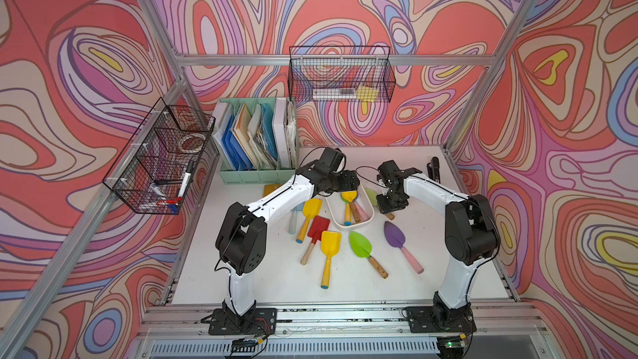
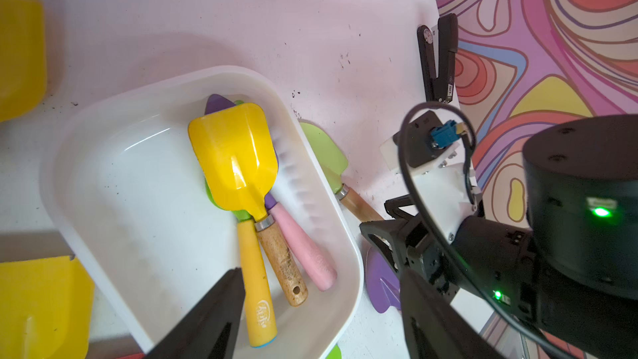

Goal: Put the shovel into the storage box
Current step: Pick up the shovel from the center of the board.

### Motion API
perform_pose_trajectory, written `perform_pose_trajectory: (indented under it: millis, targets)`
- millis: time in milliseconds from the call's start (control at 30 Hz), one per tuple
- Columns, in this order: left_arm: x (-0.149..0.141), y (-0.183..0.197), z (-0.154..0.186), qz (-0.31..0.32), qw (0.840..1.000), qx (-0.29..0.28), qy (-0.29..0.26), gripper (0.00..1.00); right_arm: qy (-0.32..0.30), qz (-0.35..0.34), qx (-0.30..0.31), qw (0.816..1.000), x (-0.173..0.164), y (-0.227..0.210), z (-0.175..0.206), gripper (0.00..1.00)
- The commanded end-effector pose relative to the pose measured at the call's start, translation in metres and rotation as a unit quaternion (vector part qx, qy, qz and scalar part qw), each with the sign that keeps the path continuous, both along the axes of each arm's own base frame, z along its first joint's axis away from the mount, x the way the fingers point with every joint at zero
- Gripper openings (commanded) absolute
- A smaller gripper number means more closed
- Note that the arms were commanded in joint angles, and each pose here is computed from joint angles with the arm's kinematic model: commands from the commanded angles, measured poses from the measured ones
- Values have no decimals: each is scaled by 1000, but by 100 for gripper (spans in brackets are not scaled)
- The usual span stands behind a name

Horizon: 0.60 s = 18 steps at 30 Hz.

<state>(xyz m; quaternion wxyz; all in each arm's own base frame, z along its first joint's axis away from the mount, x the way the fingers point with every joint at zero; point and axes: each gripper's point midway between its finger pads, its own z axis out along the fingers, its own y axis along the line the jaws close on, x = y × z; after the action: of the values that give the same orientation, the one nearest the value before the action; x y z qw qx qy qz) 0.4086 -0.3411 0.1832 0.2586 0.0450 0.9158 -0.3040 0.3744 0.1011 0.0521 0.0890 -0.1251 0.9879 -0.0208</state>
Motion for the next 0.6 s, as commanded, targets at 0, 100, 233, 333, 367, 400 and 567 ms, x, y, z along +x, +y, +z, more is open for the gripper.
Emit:
perform_pose_trajectory:
  millis: [0, 100, 233, 333, 367, 400, 567]
  targets:
    - [-2, -1, 21, -7, 1000, -16, -23, 76, 6, 2, -2, 1000, 4, -4, -11, 46]
    - [-2, -1, 20, -7, 1000, -16, -21, 76, 10, -1, 4, 1000, 4, -5, -17, 46]
    - [-1, -2, 18, -6, 1000, -15, -19, 76, 15, -3, 16, 1000, 4, -3, -24, 45]
    - [-1, -3, 17, -7, 1000, -17, -17, 76, 20, -4, 23, 1000, 3, -1, -29, 43]
    - [-1, -4, 17, -7, 1000, -18, -17, 76, 22, -4, 25, 999, 3, -1, -30, 42]
    - [-1, -4, 18, -7, 1000, -19, -17, 76, 22, -5, 27, 999, 2, 0, -31, 40]
    - [0, -5, 19, -7, 1000, -20, -18, 76, 26, -7, 36, 999, 1, 3, -34, 26]
